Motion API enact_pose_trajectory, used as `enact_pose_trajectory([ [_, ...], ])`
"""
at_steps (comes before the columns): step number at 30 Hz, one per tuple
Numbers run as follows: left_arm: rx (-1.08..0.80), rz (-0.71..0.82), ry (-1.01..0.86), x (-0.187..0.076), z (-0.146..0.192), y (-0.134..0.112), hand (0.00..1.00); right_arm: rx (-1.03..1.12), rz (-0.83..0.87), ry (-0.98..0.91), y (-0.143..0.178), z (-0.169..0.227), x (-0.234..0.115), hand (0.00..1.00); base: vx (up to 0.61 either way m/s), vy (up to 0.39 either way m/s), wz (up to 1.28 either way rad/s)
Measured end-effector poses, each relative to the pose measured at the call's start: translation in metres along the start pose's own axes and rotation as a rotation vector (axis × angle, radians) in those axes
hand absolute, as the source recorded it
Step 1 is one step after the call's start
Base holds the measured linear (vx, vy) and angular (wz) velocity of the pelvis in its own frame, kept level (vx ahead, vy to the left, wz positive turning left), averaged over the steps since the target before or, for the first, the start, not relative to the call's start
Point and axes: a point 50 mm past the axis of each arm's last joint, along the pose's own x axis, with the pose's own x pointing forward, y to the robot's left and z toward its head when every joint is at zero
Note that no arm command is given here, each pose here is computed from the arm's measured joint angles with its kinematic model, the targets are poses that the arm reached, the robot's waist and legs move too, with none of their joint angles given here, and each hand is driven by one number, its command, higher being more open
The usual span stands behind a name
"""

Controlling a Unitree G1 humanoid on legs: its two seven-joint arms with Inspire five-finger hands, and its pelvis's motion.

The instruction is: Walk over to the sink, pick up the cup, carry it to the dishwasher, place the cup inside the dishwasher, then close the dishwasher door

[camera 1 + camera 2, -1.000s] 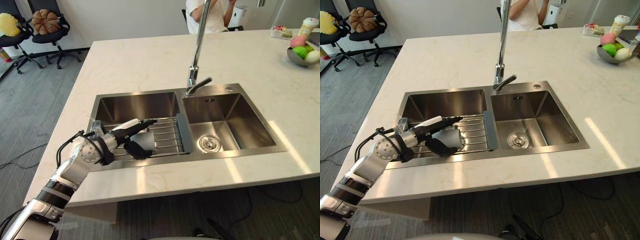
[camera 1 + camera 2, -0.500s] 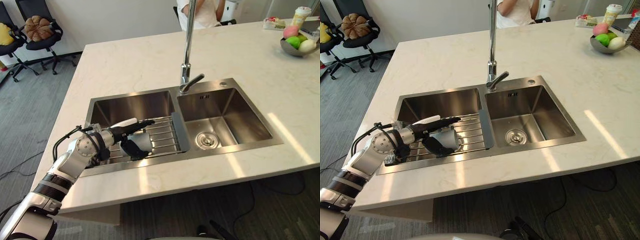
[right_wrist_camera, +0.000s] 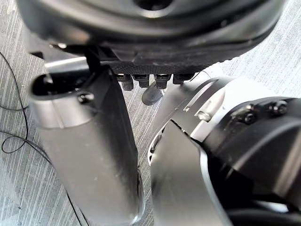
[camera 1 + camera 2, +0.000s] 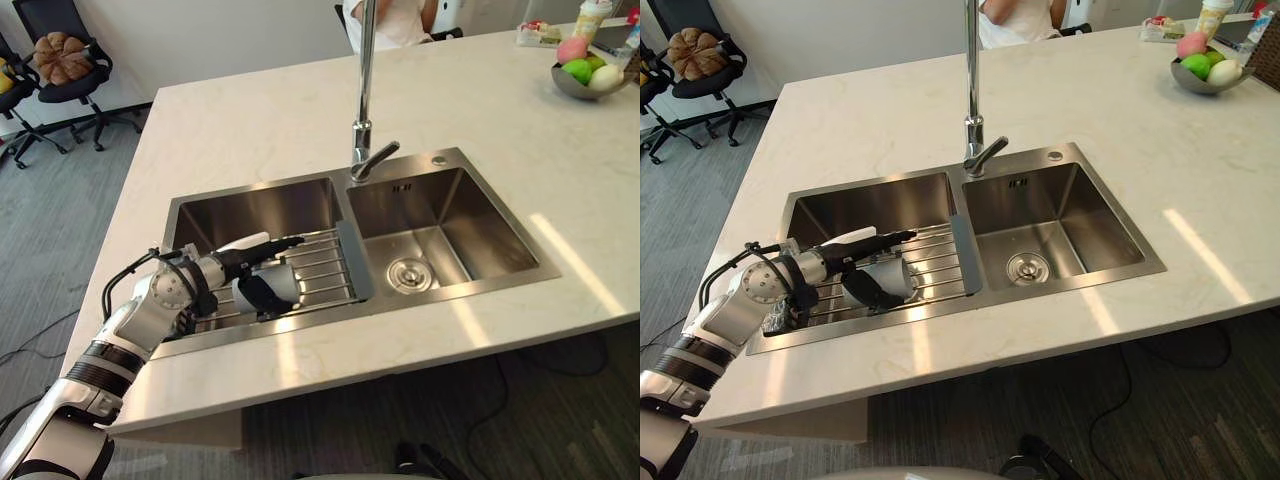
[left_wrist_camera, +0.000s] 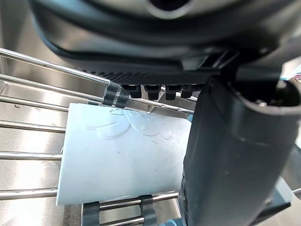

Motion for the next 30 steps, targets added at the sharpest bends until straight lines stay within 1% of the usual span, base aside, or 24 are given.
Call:
enact_pose_trajectory([
  [8,-0.053,-0.029,0.130,0.004,-0.022,-0.007,1.00,-0.011,-0.008,0.001,0.001,0.000,0.000,1.00,-0.05,-0.052,-0.05],
  [10,-0.013,-0.032,0.149,0.005,-0.022,-0.008,1.00,-0.016,-0.003,-0.007,0.002,0.002,0.000,1.00,-0.04,-0.050,0.00],
  [17,0.026,-0.025,0.161,0.005,-0.022,-0.005,1.00,-0.044,0.013,-0.025,0.007,0.006,0.001,1.00,-0.05,-0.053,0.01],
  [18,0.026,-0.022,0.160,0.005,-0.022,-0.004,0.00,-0.064,0.016,-0.024,0.008,0.006,0.001,1.00,-0.06,-0.065,0.02],
  [21,0.039,-0.008,0.162,0.006,-0.021,-0.004,0.00,-0.087,0.018,-0.026,0.009,0.008,0.001,1.00,-0.04,-0.054,0.02],
  [26,0.065,0.106,0.148,0.005,-0.020,0.004,0.00,-0.093,0.023,-0.028,0.010,0.008,0.001,1.00,-0.03,-0.050,0.02],
  [29,0.102,0.129,0.098,0.005,-0.017,0.001,0.00,-0.108,0.024,-0.031,0.011,0.008,0.001,1.00,-0.02,-0.050,0.10],
  [30,0.128,0.156,0.046,0.005,-0.013,0.000,0.00,-0.110,0.022,-0.031,0.010,0.008,0.001,1.00,-0.03,-0.043,0.21],
])
